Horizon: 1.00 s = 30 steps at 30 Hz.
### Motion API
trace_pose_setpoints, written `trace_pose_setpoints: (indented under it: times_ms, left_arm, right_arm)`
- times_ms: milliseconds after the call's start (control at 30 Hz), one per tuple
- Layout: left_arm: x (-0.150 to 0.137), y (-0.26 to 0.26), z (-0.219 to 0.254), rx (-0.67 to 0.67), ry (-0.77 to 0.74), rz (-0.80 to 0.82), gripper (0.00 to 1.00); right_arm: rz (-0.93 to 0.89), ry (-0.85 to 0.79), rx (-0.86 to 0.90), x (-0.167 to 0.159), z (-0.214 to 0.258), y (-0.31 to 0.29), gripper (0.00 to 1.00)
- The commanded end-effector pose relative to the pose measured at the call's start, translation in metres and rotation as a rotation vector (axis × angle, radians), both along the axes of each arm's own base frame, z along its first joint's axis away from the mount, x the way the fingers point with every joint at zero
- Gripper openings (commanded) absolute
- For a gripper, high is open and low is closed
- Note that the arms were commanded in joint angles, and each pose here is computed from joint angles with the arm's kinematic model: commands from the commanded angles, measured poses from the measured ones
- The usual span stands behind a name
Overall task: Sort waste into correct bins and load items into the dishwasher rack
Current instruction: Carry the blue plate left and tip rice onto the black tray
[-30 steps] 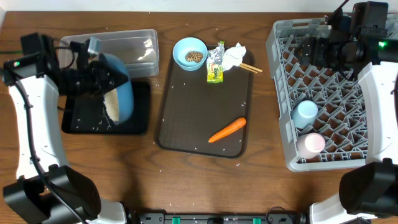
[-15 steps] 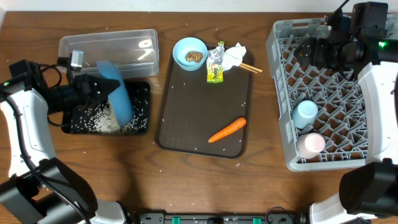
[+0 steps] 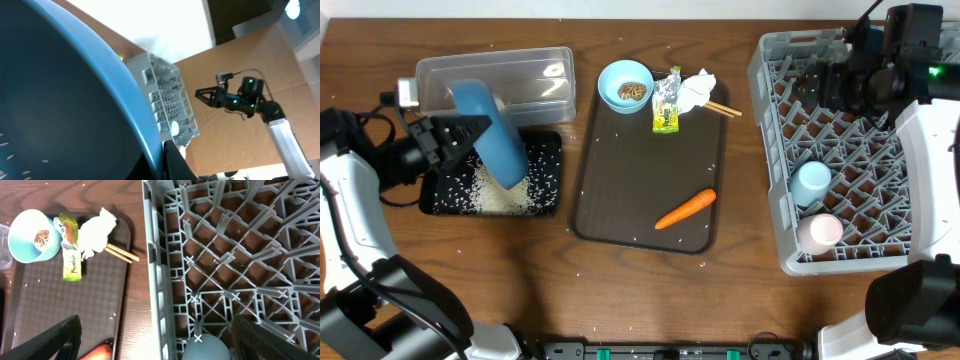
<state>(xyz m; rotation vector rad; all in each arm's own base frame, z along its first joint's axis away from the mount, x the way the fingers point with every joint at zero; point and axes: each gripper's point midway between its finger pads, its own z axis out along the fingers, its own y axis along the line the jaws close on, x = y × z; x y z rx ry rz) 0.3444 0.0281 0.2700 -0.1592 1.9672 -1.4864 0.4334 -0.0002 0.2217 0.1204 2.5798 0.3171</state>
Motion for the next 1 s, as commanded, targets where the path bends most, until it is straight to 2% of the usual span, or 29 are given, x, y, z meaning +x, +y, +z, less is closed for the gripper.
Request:
trace_pose_setpoints:
  times_ms: [0, 700, 800, 967]
  left_arm:
    - [-0.001, 0.001, 0.015, -0.052, -0.074, 0.001, 0.06]
    - [-0.001, -0.007, 0.018, -0.044, -0.082, -0.021, 0.06]
    - [-0.003, -0.022, 0.024, 0.032, -0.098, -0.062, 0.06]
    - [-0.011, -0.063, 0.028, 0.28, -0.082, -0.147, 0.06]
  right_arm:
    - [0.01, -0.011, -0.004, 0.003, 0.003, -0.001, 0.88]
    - [0.01, -0.012, -0.004, 0.003, 0.003, -0.001, 0.88]
    - [0.01, -0.012, -0.004, 0.003, 0.003, -0.001, 0.88]
    - [0.009, -0.012, -0.003, 0.003, 0.003, -0.001, 0.88]
